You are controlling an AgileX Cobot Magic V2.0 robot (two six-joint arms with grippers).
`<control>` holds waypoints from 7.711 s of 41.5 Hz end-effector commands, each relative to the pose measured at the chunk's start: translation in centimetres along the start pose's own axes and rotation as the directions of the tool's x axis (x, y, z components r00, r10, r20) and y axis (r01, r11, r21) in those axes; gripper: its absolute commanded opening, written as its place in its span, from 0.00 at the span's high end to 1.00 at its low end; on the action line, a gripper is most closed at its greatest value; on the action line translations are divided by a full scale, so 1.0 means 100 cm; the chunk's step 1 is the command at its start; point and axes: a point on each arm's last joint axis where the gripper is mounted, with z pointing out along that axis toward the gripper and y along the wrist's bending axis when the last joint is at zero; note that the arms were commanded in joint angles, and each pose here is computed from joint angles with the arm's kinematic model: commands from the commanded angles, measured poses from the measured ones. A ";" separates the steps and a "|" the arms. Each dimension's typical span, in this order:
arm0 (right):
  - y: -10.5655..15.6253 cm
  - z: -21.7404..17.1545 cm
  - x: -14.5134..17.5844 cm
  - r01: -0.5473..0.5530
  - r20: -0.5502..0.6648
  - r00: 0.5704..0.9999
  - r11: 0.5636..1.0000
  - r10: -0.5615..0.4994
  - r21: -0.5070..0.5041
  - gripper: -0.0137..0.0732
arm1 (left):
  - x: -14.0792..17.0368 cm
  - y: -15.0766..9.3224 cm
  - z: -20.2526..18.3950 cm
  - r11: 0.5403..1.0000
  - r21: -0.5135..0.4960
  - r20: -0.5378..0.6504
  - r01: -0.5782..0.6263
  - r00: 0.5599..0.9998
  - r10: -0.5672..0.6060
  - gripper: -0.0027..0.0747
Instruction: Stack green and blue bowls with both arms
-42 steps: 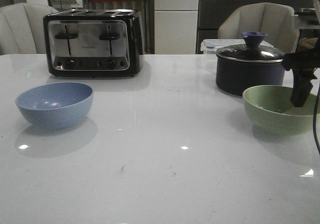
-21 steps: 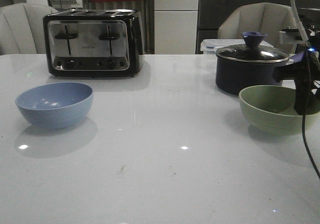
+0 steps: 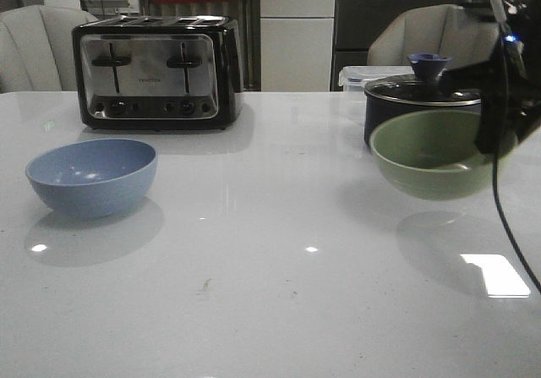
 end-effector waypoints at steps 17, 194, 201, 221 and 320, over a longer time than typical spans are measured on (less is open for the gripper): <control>0.147 -0.020 0.011 0.200 0.139 0.976 0.941 -0.167 -0.273 0.75 | -0.015 0.000 -0.003 1.000 -0.002 0.098 0.003 0.995 -0.003 0.24; 0.072 -0.214 0.185 0.531 0.601 0.736 0.817 -0.313 -0.225 0.32 | -0.144 -0.138 0.173 0.841 0.529 -0.294 -0.114 0.905 0.308 0.84; 0.072 -0.214 0.185 0.531 0.601 0.736 0.817 -0.313 -0.225 0.32 | -0.129 -0.168 0.188 0.806 0.577 -0.307 -0.132 0.879 0.364 0.84; 0.072 -0.214 0.185 0.531 0.601 0.736 0.817 -0.313 -0.225 0.32 | -0.084 -0.200 0.252 0.809 0.580 -0.409 -0.092 0.826 0.388 0.84; 0.065 -0.173 0.207 0.470 0.479 0.818 0.849 -0.318 -0.239 0.54 | -0.029 -0.068 0.013 0.812 0.479 0.084 -0.334 0.938 0.336 0.56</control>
